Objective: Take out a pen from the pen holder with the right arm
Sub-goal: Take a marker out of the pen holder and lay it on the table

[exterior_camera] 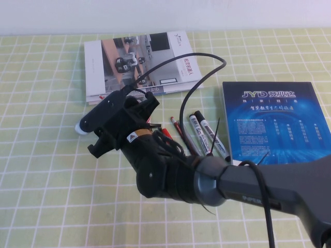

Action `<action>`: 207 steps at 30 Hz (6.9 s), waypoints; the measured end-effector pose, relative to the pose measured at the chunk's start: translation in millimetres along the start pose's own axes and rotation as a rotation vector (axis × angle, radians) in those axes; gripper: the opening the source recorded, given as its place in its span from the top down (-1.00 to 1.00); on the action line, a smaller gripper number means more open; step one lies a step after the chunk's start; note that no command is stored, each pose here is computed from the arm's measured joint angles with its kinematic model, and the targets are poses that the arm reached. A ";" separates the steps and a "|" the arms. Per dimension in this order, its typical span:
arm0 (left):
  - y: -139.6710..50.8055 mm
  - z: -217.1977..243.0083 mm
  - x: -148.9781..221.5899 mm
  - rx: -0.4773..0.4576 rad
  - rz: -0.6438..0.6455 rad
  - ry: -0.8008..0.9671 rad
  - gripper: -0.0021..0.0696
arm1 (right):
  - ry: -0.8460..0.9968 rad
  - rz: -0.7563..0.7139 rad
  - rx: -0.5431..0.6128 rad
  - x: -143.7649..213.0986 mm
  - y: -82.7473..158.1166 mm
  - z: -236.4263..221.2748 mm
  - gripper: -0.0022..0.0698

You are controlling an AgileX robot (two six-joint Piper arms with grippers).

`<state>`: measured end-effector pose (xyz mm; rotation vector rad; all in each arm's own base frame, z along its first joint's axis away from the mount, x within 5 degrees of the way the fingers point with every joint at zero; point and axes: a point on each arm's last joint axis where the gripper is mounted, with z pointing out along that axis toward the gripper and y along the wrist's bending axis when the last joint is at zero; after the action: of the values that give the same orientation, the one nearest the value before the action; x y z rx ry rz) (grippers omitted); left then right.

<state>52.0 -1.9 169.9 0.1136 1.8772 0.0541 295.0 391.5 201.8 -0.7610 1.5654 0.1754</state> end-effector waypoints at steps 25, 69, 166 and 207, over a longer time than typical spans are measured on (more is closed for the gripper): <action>0.0 0.0 0.0 0.000 0.000 0.000 0.96 | 0.160 0.325 -0.276 -70.2 -101.9 -51.4 0.09; 0.0 0.0 0.0 0.000 0.000 0.000 0.96 | -0.265 0.172 -0.272 27.3 -57.6 -82.5 0.03; 0.0 0.0 0.0 0.000 0.000 0.000 0.96 | -0.143 0.140 -0.087 -88.7 -128.3 -127.2 0.71; 0.0 0.0 0.0 0.000 0.000 0.000 0.96 | 0.890 0.351 -0.256 6.7 -153.3 11.2 0.71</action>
<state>52.0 -1.9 169.9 0.1136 1.8772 0.0541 390.0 277.7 243.1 -0.8025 2.5613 0.3261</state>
